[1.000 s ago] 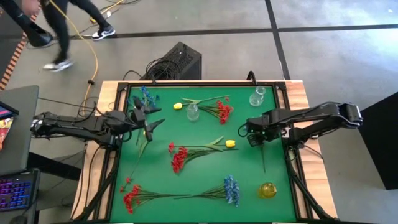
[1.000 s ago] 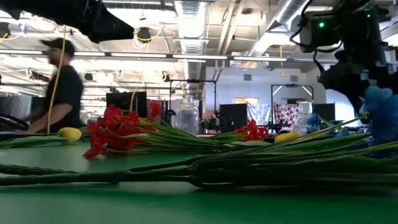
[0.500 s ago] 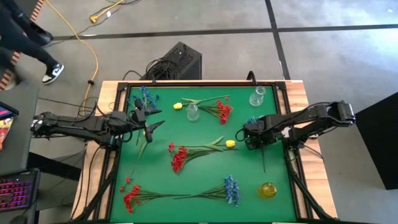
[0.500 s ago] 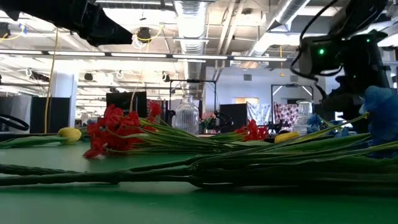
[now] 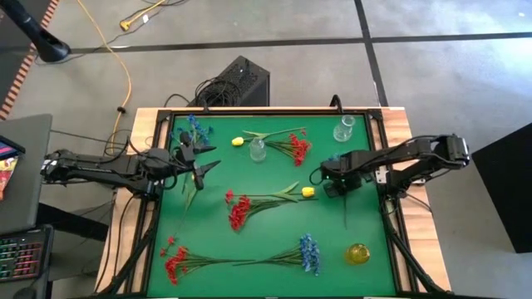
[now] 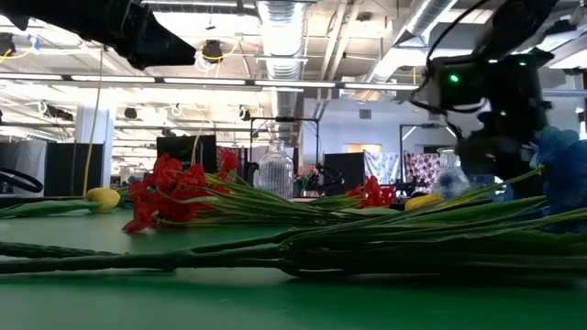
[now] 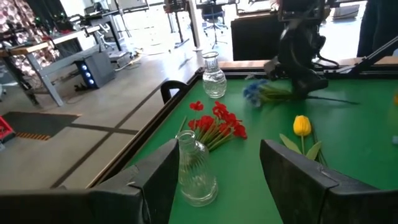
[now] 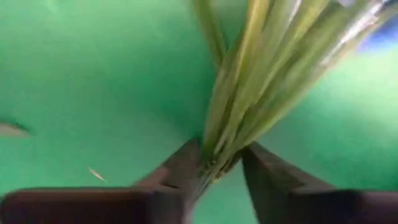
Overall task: Sort flowers into vase by color
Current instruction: Put the right blue flowers into the right transparent vase
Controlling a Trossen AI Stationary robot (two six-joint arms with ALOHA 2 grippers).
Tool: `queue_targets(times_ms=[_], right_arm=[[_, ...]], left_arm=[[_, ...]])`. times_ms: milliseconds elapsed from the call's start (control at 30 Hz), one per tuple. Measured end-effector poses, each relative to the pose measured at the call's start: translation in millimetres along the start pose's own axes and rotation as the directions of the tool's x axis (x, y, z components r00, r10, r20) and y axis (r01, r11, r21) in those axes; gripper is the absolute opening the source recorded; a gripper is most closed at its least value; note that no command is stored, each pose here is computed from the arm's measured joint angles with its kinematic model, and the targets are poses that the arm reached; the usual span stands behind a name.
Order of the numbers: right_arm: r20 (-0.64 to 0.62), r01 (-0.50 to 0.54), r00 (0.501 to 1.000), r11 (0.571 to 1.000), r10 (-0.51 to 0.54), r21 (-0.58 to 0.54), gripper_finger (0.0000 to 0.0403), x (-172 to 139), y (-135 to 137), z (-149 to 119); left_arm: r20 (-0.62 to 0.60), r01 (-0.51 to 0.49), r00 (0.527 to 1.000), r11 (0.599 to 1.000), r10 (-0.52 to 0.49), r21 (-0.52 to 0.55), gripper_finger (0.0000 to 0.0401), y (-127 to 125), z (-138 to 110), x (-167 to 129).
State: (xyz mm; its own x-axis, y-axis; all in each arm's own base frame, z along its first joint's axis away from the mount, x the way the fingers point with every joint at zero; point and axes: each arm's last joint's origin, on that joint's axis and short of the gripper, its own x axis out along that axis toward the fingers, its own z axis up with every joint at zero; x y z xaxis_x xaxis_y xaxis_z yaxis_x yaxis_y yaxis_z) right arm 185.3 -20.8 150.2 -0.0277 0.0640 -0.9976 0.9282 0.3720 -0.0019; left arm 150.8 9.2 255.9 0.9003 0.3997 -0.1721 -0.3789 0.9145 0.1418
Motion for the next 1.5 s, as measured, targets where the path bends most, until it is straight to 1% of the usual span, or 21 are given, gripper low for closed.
queue_targets(times_ms=[133,167,267,367,467,533,633,700,767,833,933,1033,1100,1167,1233,1267,1333,1400,1433,1500], right_arm=[[0.06,-0.03,0.998,0.998,0.032,-0.046,0.0034,-14,1,8],[0.081,-0.041,0.996,0.997,0.046,-0.06,0.0026,-19,3,10],[0.144,-0.082,0.985,0.992,0.096,-0.095,0.0027,-36,4,15],[0.209,-0.117,0.968,0.985,0.141,-0.124,0.0041,-56,4,18],[0.298,-0.139,0.937,0.977,0.182,-0.16,0.0044,-78,2,19],[0.368,-0.141,0.908,0.973,0.2,-0.181,0.004,-94,-1,19],[0.5,-0.135,0.836,0.968,0.225,-0.21,0.0036,-120,-7,18],[0.606,-0.1,0.768,0.973,0.208,-0.208,0.0038,-136,-13,17],[0.714,-0.047,0.677,0.978,0.18,-0.202,0.0042,-150,-19,15],[0.808,0.003,0.57,0.983,0.148,-0.182,0.0043,-162,-24,15],[0.908,0.066,0.413,0.991,0.076,-0.113,0.0041,-178,-33,15],[0.955,0.095,0.294,0.993,0.038,-0.069,0.004,-193,-40,19],[0.972,0.098,0.233,0.995,0.013,-0.037,0.004,-201,-44,25],[0.982,0.114,0.188,0.993,-0.02,-0.001,0.004,-207,-49,32],[0.983,0.139,0.17,0.989,-0.07,0.046,0.004,-208,-55,40],[0.982,0.147,0.165,0.987,-0.094,0.07,0.0039,-208,-58,44],[0.973,0.163,0.175,0.979,-0.151,0.123,0.0039,-201,-66,51],[0.965,0.153,0.177,0.974,-0.192,0.166,0.0039,-192,-73,59],[0.965,0.139,0.175,0.975,-0.195,0.172,0.0039,-188,-76,62],[0.973,0.09,0.151,0.983,-0.173,0.16,0.0039,-181,-82,69]], left_arm=[[0.001,0.0,1.0,1.0,0.0,-0.02,0.0214,0,0,0],[0.001,0.0,1.0,1.0,0.0,-0.022,0.0214,0,0,0],[0.001,0.0,1.0,1.0,0.0,-0.028,0.0214,0,0,0],[0.001,0.0,1.0,0.999,0.0,-0.039,0.0214,0,0,0],[0.001,0.0,1.0,0.999,0.0,-0.042,0.0214,0,0,0],[0.001,0.0,1.0,0.999,0.0,-0.044,0.0214,0,0,0],[0.001,0.001,1.0,0.999,-0.001,-0.046,0.0214,0,0,0],[0.001,0.001,1.0,0.999,-0.001,-0.047,0.0214,0,0,0],[0.001,0.0,1.0,0.999,0.0,-0.047,0.0214,0,0,0],[0.001,0.0,1.0,0.999,0.0,-0.048,0.0214,0,0,0],[0.001,0.001,1.0,0.999,-0.001,-0.051,0.0214,0,0,0],[0.001,0.002,1.0,0.999,-0.002,-0.051,0.0214,0,0,0],[0.0,0.002,1.0,0.999,-0.002,-0.052,0.0214,0,0,0],[0.0,0.002,1.0,0.999,-0.002,-0.053,0.0214,0,0,0],[0.0,0.002,1.0,0.999,-0.002,-0.054,0.0214,0,0,0],[0.0,0.002,1.0,0.999,-0.002,-0.054,0.0214,0,0,0],[-0.003,0.002,1.0,0.998,-0.002,-0.056,0.0214,0,0,0],[-0.008,0.002,1.0,0.999,-0.002,-0.054,0.0214,0,-1,0],[-0.01,0.002,1.0,0.999,-0.003,-0.054,0.0214,0,-1,0],[-0.014,0.002,1.0,0.999,-0.002,-0.051,0.0214,0,-1,0]])
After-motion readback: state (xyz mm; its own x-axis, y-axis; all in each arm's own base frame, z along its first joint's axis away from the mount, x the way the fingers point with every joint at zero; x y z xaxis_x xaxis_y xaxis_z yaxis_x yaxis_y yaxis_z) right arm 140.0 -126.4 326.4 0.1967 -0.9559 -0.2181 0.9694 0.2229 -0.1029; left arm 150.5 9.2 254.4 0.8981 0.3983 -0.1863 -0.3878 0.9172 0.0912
